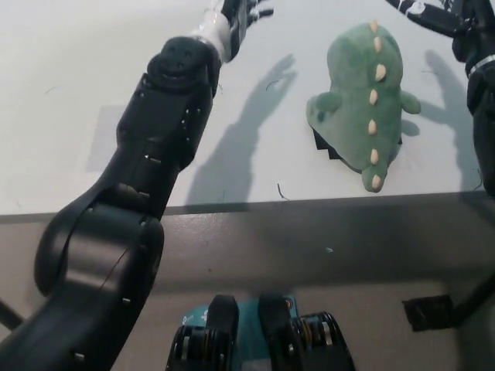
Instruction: Use both hands to pick up a dinasour on the right side and move it to the left side
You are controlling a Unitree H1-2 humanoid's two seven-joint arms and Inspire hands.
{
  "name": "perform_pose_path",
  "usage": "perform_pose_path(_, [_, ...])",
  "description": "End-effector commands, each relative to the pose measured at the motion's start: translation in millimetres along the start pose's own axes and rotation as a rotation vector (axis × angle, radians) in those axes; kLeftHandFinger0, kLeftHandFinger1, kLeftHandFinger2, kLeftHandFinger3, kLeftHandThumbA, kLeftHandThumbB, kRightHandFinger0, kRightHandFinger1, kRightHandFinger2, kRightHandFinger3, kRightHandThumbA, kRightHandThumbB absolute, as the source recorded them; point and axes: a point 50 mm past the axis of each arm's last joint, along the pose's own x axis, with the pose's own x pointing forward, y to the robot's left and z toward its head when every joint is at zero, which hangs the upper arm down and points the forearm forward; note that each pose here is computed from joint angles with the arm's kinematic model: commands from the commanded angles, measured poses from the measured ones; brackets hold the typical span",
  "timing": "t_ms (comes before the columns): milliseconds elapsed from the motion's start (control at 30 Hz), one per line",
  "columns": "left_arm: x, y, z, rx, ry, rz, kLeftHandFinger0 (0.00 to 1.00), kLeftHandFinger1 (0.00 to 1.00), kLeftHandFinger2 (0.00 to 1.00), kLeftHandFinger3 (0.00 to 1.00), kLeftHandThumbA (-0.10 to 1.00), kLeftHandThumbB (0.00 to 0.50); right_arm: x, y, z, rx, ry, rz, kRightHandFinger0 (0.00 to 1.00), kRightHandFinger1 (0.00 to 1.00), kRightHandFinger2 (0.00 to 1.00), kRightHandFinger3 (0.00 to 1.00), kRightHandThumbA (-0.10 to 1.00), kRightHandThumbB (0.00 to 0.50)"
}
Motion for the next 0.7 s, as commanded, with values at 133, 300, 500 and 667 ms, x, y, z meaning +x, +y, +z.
perform_pose_path(133, [2.2,-20.3,-7.3,0.088,0.016,-0.061,1.00,1.00,1.00,1.00,1.00,0.500,14.2,1.5,22.3,-0.013,-0.102,-0.010,1.00,1.00,1.00,1.00,1.00,0.196])
perform_pose_path(300, [-3.0,-40.7,-35.1,0.119,0.071,-0.129,1.00,1.00,1.00,1.00,1.00,0.500,8.1,4.2,6.8,0.026,-0.085,-0.002,1.00,1.00,1.00,1.00,1.00,0.207])
perform_pose_path(500, [-9.8,-59.2,-60.7,0.100,0.105,-0.130,1.00,1.00,1.00,1.00,1.00,0.500,-2.5,7.2,-17.5,0.030,-0.050,-0.037,1.00,1.00,1.00,1.00,1.00,0.252])
perform_pose_path(667, [-13.1,-59.0,-69.3,0.132,0.100,-0.134,1.00,1.00,1.00,1.00,1.00,0.476,-9.6,7.3,-34.7,0.069,-0.005,-0.049,1.00,1.00,1.00,1.00,1.00,0.256])
